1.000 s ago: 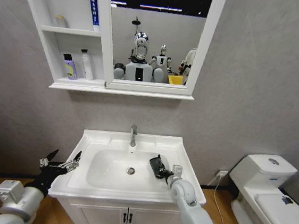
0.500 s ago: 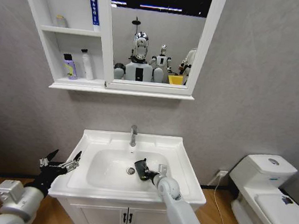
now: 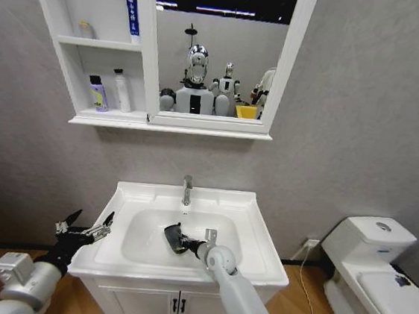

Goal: Move facial cleanser and shampoo from washbasin to cabinet, then wipe washbasin with towel.

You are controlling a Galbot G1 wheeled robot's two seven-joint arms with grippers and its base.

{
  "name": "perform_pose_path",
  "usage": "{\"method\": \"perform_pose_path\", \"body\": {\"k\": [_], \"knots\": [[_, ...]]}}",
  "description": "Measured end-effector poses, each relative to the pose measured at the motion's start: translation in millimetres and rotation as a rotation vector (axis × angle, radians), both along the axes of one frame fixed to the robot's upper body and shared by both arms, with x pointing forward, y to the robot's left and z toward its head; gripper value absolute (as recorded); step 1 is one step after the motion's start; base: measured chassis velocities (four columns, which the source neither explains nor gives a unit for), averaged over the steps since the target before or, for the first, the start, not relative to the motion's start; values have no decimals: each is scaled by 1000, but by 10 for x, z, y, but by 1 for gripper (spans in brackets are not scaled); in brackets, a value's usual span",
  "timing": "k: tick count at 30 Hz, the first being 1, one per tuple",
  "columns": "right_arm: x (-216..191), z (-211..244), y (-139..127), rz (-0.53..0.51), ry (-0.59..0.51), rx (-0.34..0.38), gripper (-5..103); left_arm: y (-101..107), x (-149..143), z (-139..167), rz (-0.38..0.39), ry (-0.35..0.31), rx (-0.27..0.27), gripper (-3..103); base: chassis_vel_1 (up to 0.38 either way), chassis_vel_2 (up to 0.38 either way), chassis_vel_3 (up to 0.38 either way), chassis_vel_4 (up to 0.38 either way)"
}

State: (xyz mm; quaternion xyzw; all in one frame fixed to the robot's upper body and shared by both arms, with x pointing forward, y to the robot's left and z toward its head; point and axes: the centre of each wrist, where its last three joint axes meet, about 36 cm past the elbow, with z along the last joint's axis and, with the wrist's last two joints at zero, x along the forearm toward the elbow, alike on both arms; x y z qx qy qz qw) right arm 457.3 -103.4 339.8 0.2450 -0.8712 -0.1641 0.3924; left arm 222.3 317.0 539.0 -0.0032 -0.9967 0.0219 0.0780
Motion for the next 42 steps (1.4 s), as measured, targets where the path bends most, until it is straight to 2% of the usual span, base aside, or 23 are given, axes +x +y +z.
{"method": "perform_pose_path", "body": {"k": [8,16,23,25,34,42], "knots": [[-11,31,-111,-25,4,-40,0,0,0,0,0,0,0,100,0,0,0,0],[-91,96,-392,-77,13,-93,0,0,0,0,0,0,0,100,0,0,0,0],[-91,183,-589,-125,0,-105,0,0,0,0,0,0,0,100,0,0,0,0],[-110,275,-689,-151,-17,-113,0,0,0,0,0,0,0,100,0,0,0,0],[-196,482,-796,-210,-57,-146,0,0,0,0,0,0,0,100,0,0,0,0],[-314,720,-1013,-264,-154,-223,0,0,0,0,0,0,0,100,0,0,0,0]]}}
